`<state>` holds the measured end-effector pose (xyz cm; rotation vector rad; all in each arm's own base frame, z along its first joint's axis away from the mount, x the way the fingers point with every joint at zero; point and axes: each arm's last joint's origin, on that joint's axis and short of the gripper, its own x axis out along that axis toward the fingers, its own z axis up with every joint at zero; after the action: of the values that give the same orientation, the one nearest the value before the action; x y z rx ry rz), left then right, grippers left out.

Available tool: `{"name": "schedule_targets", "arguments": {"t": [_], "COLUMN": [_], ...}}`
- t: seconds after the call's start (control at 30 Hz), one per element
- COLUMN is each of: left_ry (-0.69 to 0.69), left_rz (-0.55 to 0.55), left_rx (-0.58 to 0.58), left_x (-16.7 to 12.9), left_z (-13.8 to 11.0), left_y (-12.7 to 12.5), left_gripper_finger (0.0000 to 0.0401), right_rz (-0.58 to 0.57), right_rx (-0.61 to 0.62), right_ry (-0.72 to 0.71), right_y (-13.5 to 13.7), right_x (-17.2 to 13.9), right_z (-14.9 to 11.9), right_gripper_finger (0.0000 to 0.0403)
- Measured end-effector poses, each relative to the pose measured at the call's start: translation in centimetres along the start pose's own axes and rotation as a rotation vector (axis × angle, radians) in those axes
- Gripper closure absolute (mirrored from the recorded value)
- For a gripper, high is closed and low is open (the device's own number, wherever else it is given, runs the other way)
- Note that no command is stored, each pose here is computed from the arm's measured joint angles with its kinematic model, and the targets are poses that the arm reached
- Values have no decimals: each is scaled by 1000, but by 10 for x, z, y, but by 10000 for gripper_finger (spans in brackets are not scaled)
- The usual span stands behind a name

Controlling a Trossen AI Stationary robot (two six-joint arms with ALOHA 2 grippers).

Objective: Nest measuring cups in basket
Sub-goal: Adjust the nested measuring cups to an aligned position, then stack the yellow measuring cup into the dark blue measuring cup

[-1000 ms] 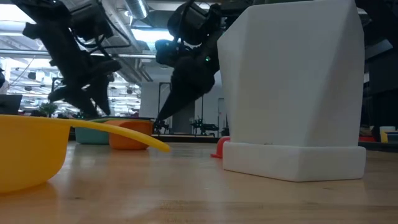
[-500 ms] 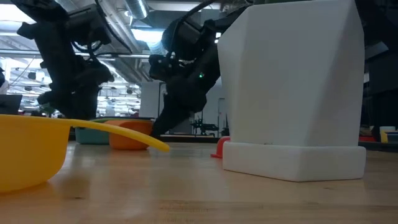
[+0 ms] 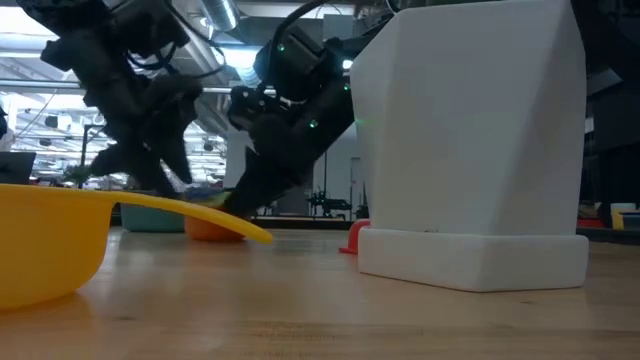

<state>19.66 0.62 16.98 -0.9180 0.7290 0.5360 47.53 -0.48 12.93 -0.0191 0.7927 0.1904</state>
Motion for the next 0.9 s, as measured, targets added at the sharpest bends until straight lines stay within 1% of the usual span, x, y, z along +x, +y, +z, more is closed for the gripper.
{"name": "schedule_targets", "arguments": {"t": [0.1,0.17,0.33,0.47,0.57,0.67,0.9], "left_ry": [-24,-20,-16,-15,-13,-1,33], "left_rz": [-46,-51,-35,-37,-56,-93,-218], "left_rx": [-5,-5,-2,-1,11,58,134], "left_x": [0,0,0,0,-4,-7,-19], "left_z": [2,2,2,2,2,0,-14], "left_y": [-4,-5,-3,-3,-4,-7,-22], "left_gripper_finger": [242,242,242,242,242,242,242], "right_rz": [-3,-2,1,2,-4,-8,-11], "right_rx": [18,19,27,48,67,81,103], "right_ry": [-27,-20,27,105,151,193,289], "right_y": [0,0,0,-4,-9,-14,-21], "right_x": [0,0,0,-3,-13,-25,-57], "right_z": [3,2,-3,-10,-10,-10,-8], "right_gripper_finger": [260,260,260,260,260,260,260]}}
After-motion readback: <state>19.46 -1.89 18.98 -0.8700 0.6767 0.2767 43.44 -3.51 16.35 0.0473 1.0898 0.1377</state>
